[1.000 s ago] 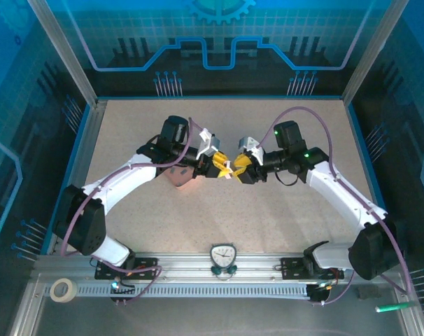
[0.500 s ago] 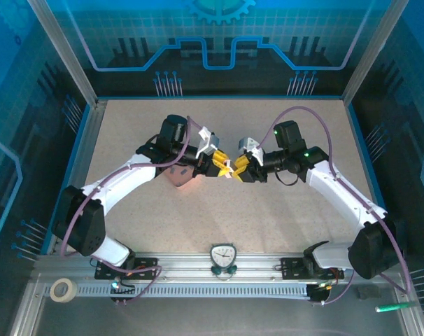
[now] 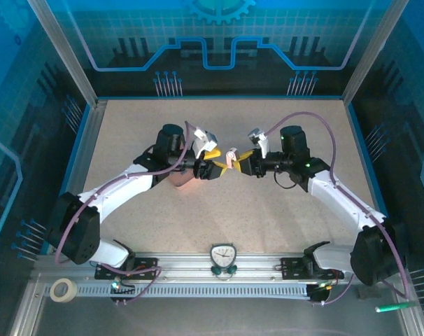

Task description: Load the staples into the stapler

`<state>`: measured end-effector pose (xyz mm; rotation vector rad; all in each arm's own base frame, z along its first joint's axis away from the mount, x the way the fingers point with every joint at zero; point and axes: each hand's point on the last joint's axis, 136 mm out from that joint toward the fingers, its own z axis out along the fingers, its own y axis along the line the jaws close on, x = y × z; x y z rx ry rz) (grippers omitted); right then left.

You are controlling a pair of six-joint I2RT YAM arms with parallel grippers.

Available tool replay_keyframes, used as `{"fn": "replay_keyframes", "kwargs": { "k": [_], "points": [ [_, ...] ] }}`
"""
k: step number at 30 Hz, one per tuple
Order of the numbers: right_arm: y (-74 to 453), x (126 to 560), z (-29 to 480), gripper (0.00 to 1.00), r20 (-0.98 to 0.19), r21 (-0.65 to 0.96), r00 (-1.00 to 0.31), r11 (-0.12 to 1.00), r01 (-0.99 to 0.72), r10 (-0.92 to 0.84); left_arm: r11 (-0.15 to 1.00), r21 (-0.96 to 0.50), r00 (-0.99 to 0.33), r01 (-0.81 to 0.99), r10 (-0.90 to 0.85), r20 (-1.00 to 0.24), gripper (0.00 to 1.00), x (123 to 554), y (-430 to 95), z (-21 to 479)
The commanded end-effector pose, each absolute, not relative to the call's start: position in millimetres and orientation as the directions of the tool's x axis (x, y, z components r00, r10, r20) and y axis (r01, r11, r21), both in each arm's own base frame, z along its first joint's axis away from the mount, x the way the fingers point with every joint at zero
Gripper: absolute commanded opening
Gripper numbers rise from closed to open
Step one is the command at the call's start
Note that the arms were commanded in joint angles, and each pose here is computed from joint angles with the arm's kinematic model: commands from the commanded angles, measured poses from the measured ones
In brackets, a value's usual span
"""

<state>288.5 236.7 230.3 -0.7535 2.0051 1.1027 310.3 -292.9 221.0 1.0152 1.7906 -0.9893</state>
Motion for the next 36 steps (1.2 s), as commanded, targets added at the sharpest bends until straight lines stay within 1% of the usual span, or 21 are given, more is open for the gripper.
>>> {"fn": "replay_keyframes", "kwargs": {
  "k": [1,5,11,16,21,23,31,36],
  "points": [
    [234,296,234,0.09,-0.696,0.640,-0.717,0.465,-0.612,0.015,0.425,-0.169,-0.299,0.889,0.259,-0.919,0.69,313,-294,219],
    [233,300,226,0.10,-0.566,0.767,-0.821,0.414,-0.491,0.073,0.422,-0.163,-0.288,0.892,0.251,-0.924,0.69,308,-298,212],
    [237,304,222,0.04,-0.498,0.822,-0.862,0.367,-0.435,0.095,0.408,-0.187,-0.292,0.893,0.211,-0.933,0.67,307,-306,211],
    [239,303,220,0.03,-0.481,0.835,-0.872,0.348,-0.426,0.088,0.416,-0.192,-0.291,0.889,0.191,-0.937,0.67,313,-311,211],
    [242,300,220,0.03,-0.471,0.845,-0.880,0.321,-0.427,0.069,0.471,-0.165,-0.286,0.867,0.199,-0.937,0.64,327,-308,210],
    [242,297,219,0.00,-0.466,0.848,-0.883,0.315,-0.427,0.057,0.506,-0.143,-0.282,0.851,0.210,-0.936,0.63,333,-304,208],
    [237,290,216,0.00,-0.456,0.849,-0.889,0.316,-0.423,0.035,0.571,-0.051,-0.244,0.819,0.267,-0.932,0.62,341,-288,206],
    [235,288,215,0.00,-0.451,0.851,-0.892,0.313,-0.422,0.025,0.617,-0.032,-0.244,0.786,0.262,-0.934,0.60,351,-274,210]
  ]
}}
